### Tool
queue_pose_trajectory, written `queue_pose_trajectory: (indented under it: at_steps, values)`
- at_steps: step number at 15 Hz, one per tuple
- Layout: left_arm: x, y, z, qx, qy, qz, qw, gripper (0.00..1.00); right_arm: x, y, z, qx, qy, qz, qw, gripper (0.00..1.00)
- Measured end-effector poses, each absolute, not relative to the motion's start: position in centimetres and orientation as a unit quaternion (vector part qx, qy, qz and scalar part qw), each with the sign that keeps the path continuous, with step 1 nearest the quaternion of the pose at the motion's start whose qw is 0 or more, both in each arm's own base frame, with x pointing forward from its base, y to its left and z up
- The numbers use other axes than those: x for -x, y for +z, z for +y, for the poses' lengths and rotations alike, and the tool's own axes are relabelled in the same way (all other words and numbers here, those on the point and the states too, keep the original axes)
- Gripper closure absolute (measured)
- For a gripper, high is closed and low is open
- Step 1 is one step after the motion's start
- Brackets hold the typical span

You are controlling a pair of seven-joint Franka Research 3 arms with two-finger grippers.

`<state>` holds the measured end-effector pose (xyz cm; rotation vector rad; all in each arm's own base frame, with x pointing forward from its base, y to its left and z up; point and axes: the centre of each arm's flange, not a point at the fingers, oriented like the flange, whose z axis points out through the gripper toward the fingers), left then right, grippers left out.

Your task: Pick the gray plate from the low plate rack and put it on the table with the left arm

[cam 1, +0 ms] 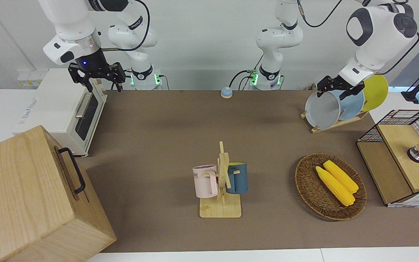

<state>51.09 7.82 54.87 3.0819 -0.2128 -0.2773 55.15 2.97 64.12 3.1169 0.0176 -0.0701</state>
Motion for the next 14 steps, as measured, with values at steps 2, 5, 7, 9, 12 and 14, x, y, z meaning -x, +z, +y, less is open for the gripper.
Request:
queue_pose_trajectory:
  at_steps: [2, 5, 7, 9, 12, 14]
  values:
    - [-50.6, 55.4, 8.3, -0.994, -0.090, -0.067, 0.006, 0.00, -55.1, 64.1, 3.0, -1.000, -0.022, 0.006, 0.012, 0.01]
    - [-49.2, 55.1, 10.0, -0.994, -0.098, -0.054, -0.012, 0.00, -55.1, 64.1, 3.0, -1.000, -0.022, 0.006, 0.012, 0.01]
    - [-48.6, 54.2, 10.9, -0.993, -0.106, -0.047, -0.015, 0.00, -55.1, 64.1, 3.0, -1.000, -0.022, 0.006, 0.012, 0.01]
    - [-48.3, 53.1, 11.4, -0.994, -0.103, -0.043, -0.016, 0.00, -55.1, 64.1, 3.0, -1.000, -0.022, 0.006, 0.012, 0.01]
    - [-47.2, 50.9, 12.1, -0.995, -0.096, -0.036, -0.017, 0.00, -55.1, 64.1, 3.0, -1.000, -0.022, 0.006, 0.012, 0.01]
    - [-46.1, 49.0, 12.9, -0.996, -0.087, -0.028, -0.017, 0.00, -55.1, 64.1, 3.0, -1.000, -0.022, 0.006, 0.012, 0.01]
